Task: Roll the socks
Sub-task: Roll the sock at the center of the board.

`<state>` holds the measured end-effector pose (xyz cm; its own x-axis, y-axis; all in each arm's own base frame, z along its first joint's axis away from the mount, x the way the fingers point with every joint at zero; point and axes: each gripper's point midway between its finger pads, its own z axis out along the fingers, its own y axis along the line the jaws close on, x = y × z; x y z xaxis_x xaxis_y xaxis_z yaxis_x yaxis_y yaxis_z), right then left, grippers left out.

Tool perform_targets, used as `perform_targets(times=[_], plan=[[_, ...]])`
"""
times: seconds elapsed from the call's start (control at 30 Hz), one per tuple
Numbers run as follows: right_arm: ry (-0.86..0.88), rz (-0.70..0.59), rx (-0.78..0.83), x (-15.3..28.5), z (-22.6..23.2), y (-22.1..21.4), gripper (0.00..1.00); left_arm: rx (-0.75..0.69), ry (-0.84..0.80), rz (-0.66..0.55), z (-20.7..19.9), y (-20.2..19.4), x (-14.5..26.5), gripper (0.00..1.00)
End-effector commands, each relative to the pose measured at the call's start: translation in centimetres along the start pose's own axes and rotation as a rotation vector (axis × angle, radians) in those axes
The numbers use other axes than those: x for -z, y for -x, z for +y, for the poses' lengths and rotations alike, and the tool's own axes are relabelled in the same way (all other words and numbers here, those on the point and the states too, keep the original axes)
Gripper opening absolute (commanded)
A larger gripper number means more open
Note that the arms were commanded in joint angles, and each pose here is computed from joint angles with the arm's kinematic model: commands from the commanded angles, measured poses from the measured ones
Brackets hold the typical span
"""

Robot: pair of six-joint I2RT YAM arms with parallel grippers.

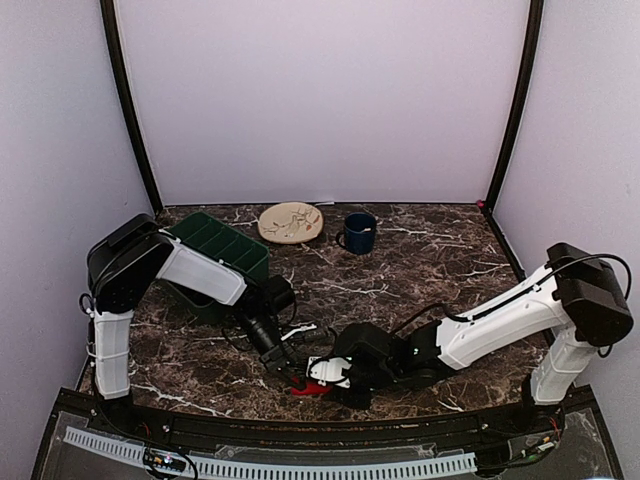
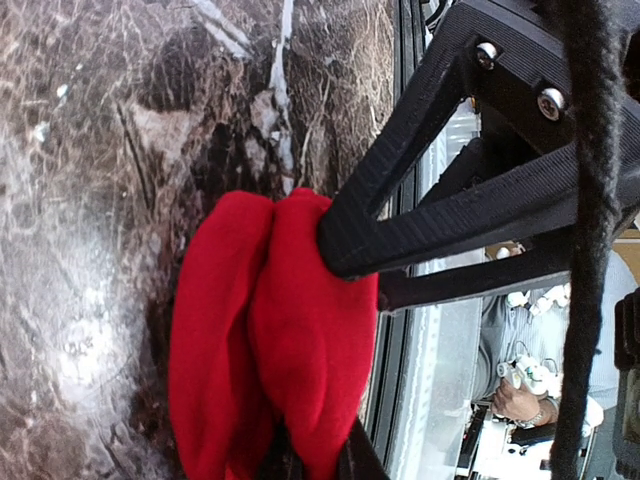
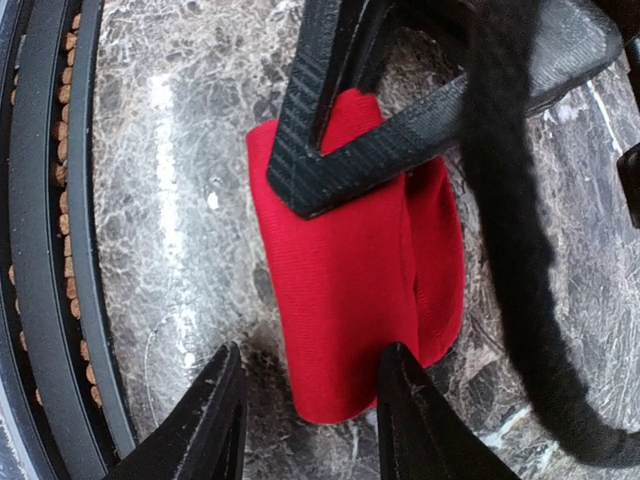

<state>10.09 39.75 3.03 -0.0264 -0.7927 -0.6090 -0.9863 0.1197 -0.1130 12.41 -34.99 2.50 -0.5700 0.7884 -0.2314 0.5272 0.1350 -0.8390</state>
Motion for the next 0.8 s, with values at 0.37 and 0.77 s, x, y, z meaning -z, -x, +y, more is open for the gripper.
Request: perform_targets(times=[0.37, 0.77], plan=[[-0.061, 0.007, 0.064, -1.0, -0.8, 0.5, 0.4, 0.031, -0.022, 0.025, 0.2, -0.8, -0.1, 0.06], [0.031, 0.031, 0.074, -1.4, 0.5, 0.4, 0.1, 0.047, -0.006, 0.033, 0.6, -1.0, -0.2, 0.11]])
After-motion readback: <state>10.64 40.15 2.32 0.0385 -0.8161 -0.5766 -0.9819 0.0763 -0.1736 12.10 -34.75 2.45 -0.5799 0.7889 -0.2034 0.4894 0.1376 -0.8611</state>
